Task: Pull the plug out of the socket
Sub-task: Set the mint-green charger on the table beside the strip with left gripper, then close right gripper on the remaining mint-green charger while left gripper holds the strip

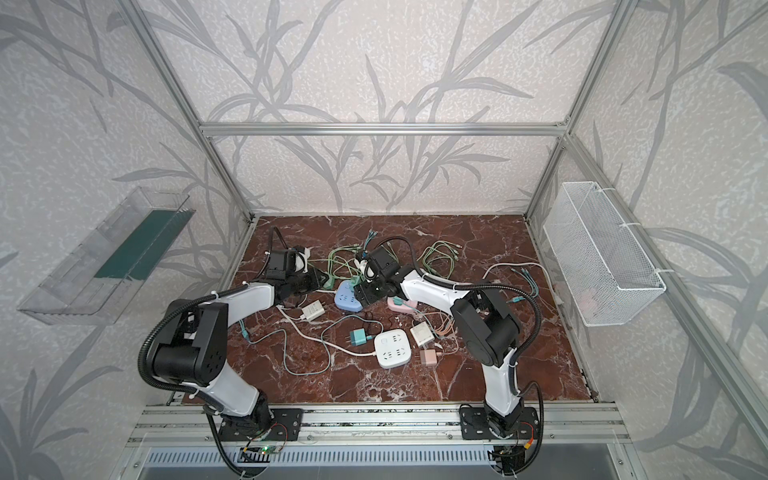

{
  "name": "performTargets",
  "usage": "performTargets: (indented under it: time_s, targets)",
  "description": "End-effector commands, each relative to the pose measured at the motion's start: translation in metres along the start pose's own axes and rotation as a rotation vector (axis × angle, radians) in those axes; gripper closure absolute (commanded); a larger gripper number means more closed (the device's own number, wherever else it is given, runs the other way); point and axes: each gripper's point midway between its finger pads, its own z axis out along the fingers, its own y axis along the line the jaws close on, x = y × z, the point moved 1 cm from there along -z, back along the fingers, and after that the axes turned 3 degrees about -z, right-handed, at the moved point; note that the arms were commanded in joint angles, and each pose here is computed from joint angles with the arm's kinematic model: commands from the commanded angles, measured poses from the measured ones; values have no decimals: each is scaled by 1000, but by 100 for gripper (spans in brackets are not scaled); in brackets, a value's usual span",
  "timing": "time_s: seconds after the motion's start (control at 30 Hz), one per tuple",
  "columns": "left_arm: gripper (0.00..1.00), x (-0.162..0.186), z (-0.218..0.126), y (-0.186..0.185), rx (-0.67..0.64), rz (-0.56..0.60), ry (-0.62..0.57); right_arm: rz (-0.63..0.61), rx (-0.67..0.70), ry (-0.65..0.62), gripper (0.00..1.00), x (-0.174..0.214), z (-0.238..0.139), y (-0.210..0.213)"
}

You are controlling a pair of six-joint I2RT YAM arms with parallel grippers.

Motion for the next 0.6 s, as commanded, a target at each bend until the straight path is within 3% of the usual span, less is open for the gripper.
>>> performTargets:
  time_s: [0.0,0.2,0.4,0.57]
  targets:
    - [71,-1,3,4,-28,-9,54,-113,18,-52,23,-20,-5,2]
    - [60,3,5,7,-49,-20,92,-249,-6,-82,19,-26,-2,5]
    - [49,0,-3,7,-76,-19,88,-307,-59,-121,17,-34,1,6]
    - [45,-4,-16,2,-97,12,63,-373,-93,-126,17,-39,5,8]
